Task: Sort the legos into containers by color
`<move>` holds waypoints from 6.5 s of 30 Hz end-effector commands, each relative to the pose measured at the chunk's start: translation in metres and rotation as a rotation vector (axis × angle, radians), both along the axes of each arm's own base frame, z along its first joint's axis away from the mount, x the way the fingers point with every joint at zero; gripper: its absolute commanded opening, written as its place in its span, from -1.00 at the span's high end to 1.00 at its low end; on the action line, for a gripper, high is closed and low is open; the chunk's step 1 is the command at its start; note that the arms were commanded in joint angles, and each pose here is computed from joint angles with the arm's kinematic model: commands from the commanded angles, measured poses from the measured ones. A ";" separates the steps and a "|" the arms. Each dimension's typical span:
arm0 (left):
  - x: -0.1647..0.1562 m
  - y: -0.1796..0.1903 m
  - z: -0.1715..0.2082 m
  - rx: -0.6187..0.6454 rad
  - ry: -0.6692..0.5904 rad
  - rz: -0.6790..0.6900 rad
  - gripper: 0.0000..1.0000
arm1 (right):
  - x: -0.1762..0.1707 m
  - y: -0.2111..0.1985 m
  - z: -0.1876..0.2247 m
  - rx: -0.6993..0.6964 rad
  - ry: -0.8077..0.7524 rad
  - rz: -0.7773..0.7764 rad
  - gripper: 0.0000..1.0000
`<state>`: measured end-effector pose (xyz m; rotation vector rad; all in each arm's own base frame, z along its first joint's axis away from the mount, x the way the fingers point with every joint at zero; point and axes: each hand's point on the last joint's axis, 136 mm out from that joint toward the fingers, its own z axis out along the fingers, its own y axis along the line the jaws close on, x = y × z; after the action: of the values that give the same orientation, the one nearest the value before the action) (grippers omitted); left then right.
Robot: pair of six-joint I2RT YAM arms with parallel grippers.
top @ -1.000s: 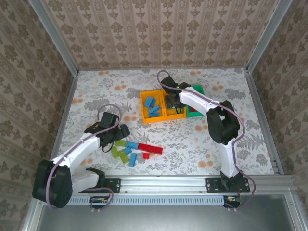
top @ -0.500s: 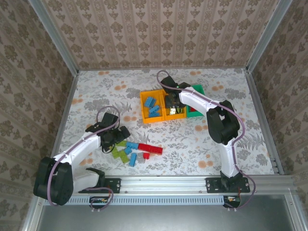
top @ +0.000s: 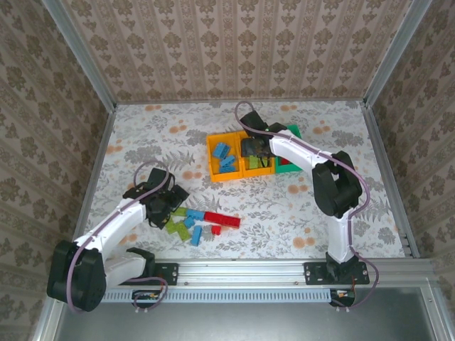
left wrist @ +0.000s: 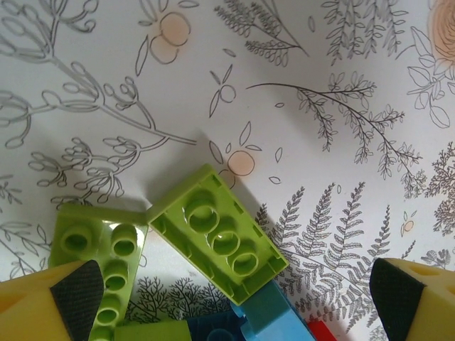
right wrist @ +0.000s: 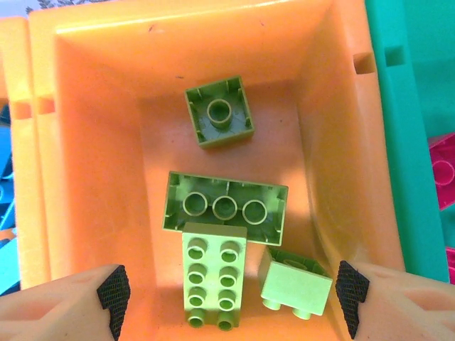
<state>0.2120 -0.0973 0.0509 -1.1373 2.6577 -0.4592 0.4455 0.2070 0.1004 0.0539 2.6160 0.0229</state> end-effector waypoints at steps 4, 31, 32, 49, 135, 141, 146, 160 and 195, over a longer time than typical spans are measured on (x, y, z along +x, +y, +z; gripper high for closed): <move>0.001 -0.012 0.000 -0.086 0.052 0.108 -1.00 | -0.006 -0.007 0.010 0.078 -0.020 -0.049 -0.63; 0.054 -0.026 -0.018 -0.083 0.068 0.107 -0.89 | -0.015 -0.032 -0.013 0.131 0.042 -0.125 -0.68; 0.061 -0.025 -0.017 -0.081 0.058 0.101 -0.89 | -0.016 -0.033 -0.014 0.129 0.045 -0.127 -0.68; 0.096 0.031 -0.021 0.042 0.024 0.027 -0.95 | -0.029 -0.049 -0.011 0.103 0.039 -0.165 -0.69; 0.237 -0.285 0.129 -0.159 -0.654 -0.924 0.34 | -0.137 -0.139 0.038 0.127 -0.099 -0.242 -0.72; 0.230 -0.305 0.117 -0.239 -0.629 -0.971 0.34 | -0.141 -0.141 0.033 0.125 -0.096 -0.253 -0.73; 0.225 -0.306 0.092 -0.218 -0.530 -0.977 0.30 | -0.142 -0.141 0.031 0.134 -0.089 -0.260 -0.72; 0.223 -0.291 0.106 -0.184 -0.576 -0.914 -0.74 | -0.148 -0.072 0.039 0.147 -0.189 0.207 -0.74; 0.213 -0.119 0.120 -0.048 -0.726 -0.569 -1.00 | -0.243 0.118 -0.067 -0.115 0.096 1.261 -0.66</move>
<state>0.4233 -0.2241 0.1563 -0.1009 2.2981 -0.8450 0.2031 0.3177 0.0370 -1.5714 2.2964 0.2885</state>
